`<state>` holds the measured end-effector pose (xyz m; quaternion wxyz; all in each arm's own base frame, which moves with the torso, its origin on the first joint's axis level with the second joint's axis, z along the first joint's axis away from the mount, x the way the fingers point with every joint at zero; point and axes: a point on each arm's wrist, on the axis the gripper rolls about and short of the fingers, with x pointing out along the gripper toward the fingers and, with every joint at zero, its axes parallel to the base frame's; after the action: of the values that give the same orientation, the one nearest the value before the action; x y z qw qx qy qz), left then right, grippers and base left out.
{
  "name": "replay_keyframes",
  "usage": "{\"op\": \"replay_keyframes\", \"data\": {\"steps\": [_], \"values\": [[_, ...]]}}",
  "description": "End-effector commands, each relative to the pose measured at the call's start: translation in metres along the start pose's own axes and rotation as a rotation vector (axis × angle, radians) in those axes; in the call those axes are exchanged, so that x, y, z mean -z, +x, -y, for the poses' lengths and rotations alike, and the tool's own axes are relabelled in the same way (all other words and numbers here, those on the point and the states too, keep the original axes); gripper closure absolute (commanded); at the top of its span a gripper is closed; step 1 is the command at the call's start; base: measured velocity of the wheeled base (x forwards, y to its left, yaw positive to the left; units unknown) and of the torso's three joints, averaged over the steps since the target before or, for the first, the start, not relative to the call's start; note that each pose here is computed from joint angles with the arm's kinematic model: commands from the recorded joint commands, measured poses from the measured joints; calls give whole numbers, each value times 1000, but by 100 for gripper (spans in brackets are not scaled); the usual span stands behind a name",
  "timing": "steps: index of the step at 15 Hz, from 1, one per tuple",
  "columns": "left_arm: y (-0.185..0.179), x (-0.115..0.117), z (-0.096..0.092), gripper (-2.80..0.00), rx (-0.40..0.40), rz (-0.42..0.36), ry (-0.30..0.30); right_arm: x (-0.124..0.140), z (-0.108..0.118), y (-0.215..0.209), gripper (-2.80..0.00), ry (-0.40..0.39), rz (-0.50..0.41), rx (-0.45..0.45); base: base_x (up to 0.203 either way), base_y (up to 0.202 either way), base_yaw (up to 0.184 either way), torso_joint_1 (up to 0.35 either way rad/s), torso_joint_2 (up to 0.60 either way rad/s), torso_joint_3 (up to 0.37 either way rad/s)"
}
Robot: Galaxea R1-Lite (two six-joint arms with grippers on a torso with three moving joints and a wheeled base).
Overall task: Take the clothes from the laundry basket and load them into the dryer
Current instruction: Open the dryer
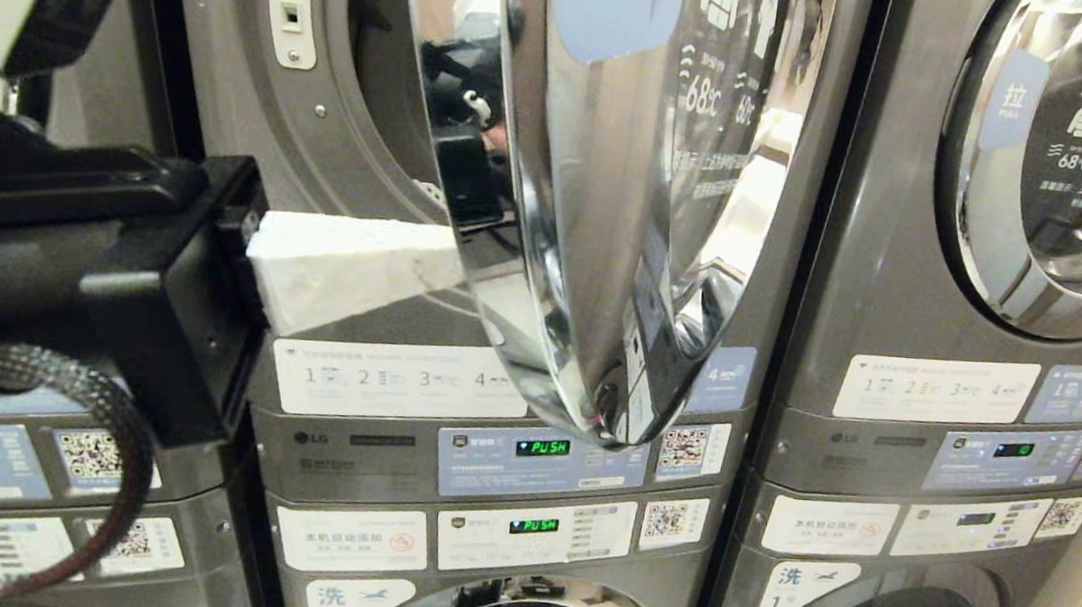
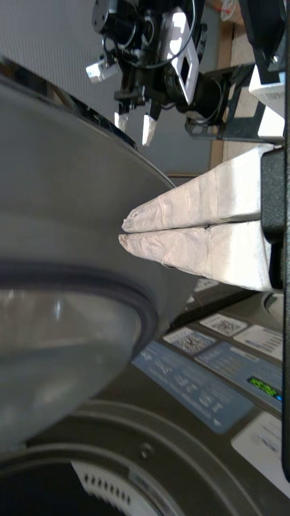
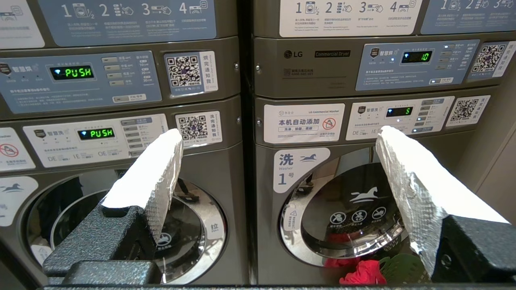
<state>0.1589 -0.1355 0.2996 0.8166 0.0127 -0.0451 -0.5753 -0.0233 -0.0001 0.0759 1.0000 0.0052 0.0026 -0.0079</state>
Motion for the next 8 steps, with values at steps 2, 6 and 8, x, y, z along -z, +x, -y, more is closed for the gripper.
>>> {"op": "replay_keyframes", "data": {"steps": [2, 6, 8], "values": [[18, -1, 13, 0, 68, 5, -15, 0, 0, 0, -280, 0, 1, 0, 0, 0, 0, 0, 0, 0], [48, -4, 43, 0, 179, 12, -38, 0, 0, 0, -280, 0, -1, 0, 0, 0, 0, 0, 0, 0], [66, -5, 52, 0, 213, 12, -42, 0, 0, 0, -280, 0, 0, 0, 0, 0, 0, 0, 0, 0]]}}
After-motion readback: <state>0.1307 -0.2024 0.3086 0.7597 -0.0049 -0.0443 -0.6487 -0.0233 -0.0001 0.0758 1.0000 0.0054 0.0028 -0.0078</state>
